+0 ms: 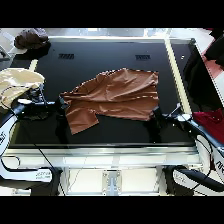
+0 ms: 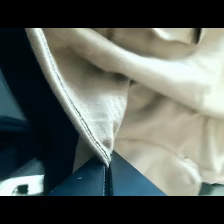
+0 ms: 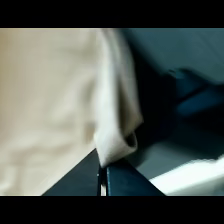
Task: Fold the shirts.
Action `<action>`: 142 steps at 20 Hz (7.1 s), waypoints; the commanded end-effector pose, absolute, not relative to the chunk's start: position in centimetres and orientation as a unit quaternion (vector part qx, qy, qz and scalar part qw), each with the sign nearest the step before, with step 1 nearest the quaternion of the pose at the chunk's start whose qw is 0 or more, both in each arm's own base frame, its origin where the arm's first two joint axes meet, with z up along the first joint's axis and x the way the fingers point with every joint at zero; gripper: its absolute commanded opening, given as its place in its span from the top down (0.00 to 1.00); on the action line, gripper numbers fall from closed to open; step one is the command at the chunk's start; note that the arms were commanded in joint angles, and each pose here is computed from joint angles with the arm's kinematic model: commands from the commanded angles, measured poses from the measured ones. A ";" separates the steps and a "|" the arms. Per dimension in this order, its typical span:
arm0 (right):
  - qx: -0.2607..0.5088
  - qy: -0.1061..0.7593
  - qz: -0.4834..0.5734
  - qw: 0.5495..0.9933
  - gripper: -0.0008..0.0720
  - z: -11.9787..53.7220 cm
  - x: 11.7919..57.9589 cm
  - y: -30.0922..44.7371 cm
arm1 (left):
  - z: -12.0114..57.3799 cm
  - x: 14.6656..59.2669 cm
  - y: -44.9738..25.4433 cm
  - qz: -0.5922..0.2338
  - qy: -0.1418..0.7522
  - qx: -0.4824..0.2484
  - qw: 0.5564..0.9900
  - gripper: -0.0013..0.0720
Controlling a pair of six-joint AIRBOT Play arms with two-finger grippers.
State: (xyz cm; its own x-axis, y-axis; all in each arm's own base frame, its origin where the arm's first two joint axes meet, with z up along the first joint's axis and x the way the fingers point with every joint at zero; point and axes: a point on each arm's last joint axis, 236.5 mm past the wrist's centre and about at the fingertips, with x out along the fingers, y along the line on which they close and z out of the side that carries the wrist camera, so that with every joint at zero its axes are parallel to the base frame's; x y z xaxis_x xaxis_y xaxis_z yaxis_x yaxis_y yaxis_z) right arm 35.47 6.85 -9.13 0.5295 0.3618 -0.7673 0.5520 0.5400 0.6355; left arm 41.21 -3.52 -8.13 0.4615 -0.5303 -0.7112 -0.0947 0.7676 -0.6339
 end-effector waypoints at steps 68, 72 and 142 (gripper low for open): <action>0.007 0.616 0.111 0.780 0.97 -8.8 45.8 1.3 | -7.0 43.6 -3.4 -0.096 0.554 0.043 0.825 0.96; 0.017 0.627 0.104 0.772 0.97 -10.1 45.6 1.2 | -7.5 42.3 -3.5 -0.101 0.577 0.042 0.809 0.96; 0.507 0.545 -0.008 0.668 0.41 -6.9 23.6 -3.6 | -6.0 17.0 -16.4 -0.143 0.563 -0.435 0.688 0.96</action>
State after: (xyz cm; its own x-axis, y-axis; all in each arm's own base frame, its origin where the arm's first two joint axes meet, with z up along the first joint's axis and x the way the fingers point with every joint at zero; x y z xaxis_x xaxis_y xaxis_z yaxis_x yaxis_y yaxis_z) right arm 25.58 -6.43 -4.02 0.4462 0.4317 -0.7839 0.4869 0.6179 0.6174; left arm 16.87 -16.55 -6.07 0.3190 -0.6909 -0.6488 -0.2944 0.5785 -0.7607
